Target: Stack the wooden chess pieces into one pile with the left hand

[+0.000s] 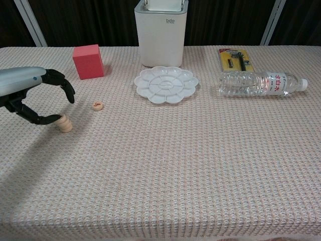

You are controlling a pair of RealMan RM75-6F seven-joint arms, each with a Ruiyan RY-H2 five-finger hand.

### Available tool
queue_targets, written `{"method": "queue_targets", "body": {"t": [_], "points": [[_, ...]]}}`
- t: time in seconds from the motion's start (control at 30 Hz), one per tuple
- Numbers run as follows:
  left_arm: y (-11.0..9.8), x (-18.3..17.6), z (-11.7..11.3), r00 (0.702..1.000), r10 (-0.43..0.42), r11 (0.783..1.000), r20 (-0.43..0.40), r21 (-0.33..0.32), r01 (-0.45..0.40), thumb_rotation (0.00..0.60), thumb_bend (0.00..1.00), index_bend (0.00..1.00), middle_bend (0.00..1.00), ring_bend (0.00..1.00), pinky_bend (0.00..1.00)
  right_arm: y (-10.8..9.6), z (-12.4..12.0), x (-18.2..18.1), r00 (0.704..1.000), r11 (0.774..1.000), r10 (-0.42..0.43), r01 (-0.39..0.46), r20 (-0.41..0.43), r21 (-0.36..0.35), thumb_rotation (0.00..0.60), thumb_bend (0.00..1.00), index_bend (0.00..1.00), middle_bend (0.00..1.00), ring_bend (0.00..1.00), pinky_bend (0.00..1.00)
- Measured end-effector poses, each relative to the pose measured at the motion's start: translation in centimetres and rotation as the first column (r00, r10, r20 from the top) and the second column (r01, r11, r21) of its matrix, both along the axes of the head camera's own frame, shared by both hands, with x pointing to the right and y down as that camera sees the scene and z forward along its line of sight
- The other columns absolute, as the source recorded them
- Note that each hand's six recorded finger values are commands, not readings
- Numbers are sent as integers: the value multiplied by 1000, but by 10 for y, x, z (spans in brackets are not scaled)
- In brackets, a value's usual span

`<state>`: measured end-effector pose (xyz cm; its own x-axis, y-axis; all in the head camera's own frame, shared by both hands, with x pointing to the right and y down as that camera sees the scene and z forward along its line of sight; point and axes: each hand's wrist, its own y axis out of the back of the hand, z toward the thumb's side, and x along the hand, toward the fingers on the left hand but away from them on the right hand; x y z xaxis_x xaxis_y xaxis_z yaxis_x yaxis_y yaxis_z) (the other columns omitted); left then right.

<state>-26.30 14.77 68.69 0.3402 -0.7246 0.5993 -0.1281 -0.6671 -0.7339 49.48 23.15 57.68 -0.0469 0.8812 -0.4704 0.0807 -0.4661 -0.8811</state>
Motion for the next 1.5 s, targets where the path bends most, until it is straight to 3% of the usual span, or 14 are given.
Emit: {"method": "queue_targets", "body": {"t": [0.23,0.6,0.93,1.5], "points": [[-25,26,-8,1000,17,999,-16,34,-17,600,338,346,196,0,0,0,2,-3,1000,1000,-5,5,10,-1,600,145,0,0,0,0],[-50,48,46,992,-41,998,120,-34,46,600,337,364,207,0,0,-2,2,0,1000,1000,2,-2,18,0,600,146,0,0,0,0],[-42,48,59,986,-27,997,162,-60,37,600,338,379,207,0,0,-2,2,3,1000,1000,8,-8,15,1,600,146,0,0,0,0],[-37,48,70,984,-28,999,173,-29,33,600,337,447,221,0,0,0,4,4,1000,1000,15,-14,11,-7,600,146,0,0,0,0]]}}
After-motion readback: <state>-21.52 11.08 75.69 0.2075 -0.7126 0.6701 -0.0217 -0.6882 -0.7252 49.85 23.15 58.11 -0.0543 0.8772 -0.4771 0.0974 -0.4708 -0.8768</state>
